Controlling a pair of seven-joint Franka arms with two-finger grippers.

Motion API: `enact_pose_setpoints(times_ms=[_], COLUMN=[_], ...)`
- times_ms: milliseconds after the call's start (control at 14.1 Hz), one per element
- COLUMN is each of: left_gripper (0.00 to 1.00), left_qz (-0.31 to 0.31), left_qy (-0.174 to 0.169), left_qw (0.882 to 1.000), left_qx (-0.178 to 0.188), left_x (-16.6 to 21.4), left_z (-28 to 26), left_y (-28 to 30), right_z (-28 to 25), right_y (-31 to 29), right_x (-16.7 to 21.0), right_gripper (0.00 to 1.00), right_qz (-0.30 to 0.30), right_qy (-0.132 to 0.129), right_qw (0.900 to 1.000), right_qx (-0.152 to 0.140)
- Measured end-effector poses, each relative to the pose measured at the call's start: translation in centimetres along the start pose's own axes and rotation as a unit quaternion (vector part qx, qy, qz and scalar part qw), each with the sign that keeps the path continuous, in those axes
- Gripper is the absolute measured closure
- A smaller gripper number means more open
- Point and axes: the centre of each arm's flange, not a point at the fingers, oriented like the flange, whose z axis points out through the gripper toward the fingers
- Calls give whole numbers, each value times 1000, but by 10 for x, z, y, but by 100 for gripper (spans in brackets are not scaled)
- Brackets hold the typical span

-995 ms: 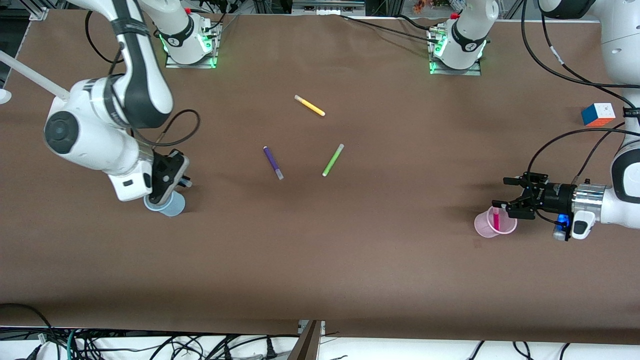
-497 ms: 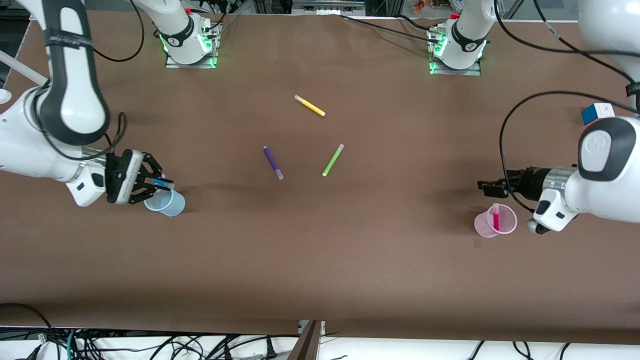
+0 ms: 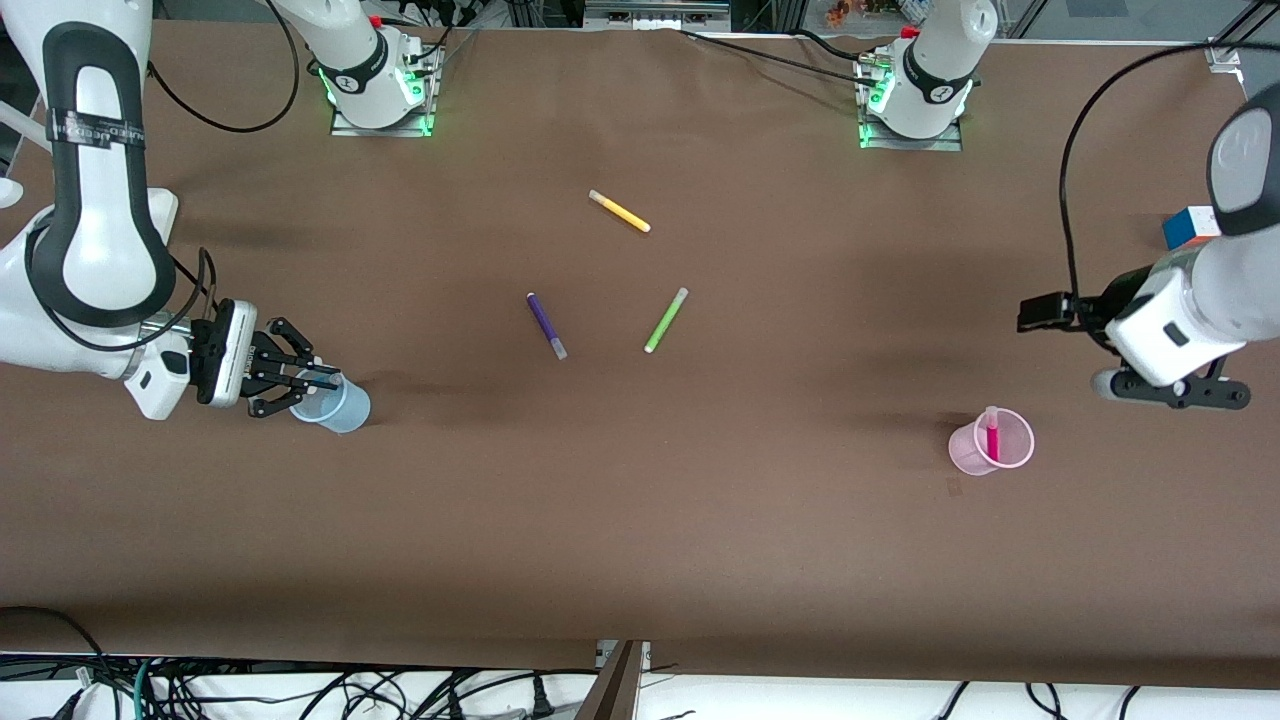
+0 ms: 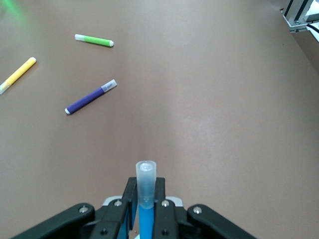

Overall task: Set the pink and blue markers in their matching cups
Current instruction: 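Release the blue marker into the blue cup while the left gripper withdraws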

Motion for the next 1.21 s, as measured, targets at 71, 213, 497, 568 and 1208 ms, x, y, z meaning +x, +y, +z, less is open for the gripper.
enact_pose_setpoints(times_ms=[71,213,497,568,1208], left_gripper=[0,0,0,0,0], left_qz=[13,43,43,37,44], left_qy=[16,59,76,75,87], left_qw=[1000,997,996,996,995], left_qx=[13,24,26,25,29], left_x=[-7,-19,-56,-64,-85], left_z=[-14,-27,-12,-10,-21], left_y=[7,14,-23,-33,-24], right_z=[2,4,6,7,-19], right_y=[1,1,1,1,20], right_x=[-2,-8,-25,-30,-8], right_gripper=[83,83,83,83,11], right_qz=[-7,-16,-24,-23,39], right_qy=[2,8,17,17,19], right_qw=[1000,1000,999,1000,999], right_qx=[0,3,11,12,-13])
